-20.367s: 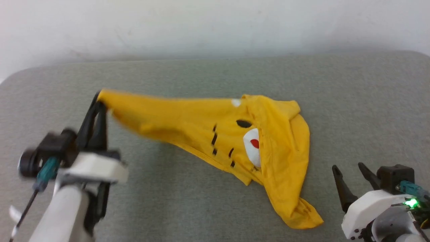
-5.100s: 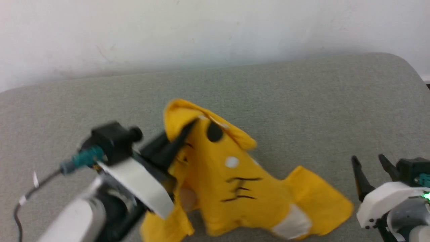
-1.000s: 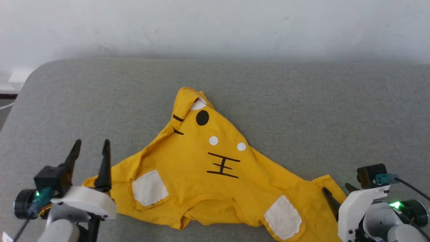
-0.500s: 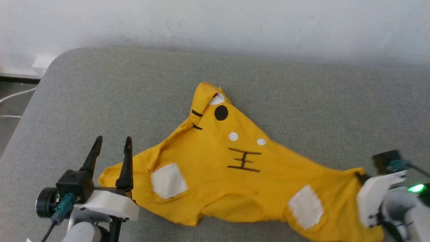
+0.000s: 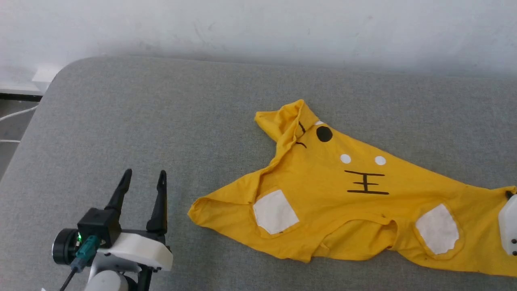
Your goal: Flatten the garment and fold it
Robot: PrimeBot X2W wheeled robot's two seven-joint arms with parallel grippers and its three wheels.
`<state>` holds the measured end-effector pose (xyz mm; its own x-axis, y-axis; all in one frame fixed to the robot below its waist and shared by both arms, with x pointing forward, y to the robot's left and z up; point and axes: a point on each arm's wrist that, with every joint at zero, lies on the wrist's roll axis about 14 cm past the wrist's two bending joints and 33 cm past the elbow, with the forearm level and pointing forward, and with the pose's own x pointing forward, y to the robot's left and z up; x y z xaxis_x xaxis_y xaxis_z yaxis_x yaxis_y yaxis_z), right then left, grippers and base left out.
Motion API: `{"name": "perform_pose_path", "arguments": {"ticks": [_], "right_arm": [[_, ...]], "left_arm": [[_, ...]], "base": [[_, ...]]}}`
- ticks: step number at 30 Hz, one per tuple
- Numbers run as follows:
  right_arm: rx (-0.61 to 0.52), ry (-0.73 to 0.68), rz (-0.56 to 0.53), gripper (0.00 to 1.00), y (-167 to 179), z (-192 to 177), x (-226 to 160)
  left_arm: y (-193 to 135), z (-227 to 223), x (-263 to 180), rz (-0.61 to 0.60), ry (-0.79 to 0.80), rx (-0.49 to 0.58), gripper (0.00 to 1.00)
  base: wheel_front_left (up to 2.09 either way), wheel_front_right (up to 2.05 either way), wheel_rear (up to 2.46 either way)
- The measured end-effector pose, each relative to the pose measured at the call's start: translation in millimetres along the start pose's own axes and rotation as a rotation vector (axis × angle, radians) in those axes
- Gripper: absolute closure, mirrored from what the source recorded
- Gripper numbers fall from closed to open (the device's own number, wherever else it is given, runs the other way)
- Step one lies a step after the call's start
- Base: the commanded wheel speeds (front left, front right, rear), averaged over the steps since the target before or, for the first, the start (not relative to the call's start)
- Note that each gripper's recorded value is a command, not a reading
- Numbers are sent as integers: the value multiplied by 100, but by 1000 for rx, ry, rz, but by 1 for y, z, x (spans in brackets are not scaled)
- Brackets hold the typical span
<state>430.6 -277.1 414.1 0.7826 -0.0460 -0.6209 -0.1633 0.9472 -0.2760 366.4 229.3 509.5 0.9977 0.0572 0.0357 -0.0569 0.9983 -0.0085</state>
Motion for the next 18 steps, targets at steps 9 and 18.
{"name": "perform_pose_path", "arguments": {"ticks": [9,18], "right_arm": [[28,-88,-34,0,-5,6,10],[145,-353,-36,0,7,49,-21]], "left_arm": [[-8,-23,-2,-41,85,-49,0],[-19,-69,-21,-112,418,-84,0]], "base": [[0,0,0],[0,0,0]]}}
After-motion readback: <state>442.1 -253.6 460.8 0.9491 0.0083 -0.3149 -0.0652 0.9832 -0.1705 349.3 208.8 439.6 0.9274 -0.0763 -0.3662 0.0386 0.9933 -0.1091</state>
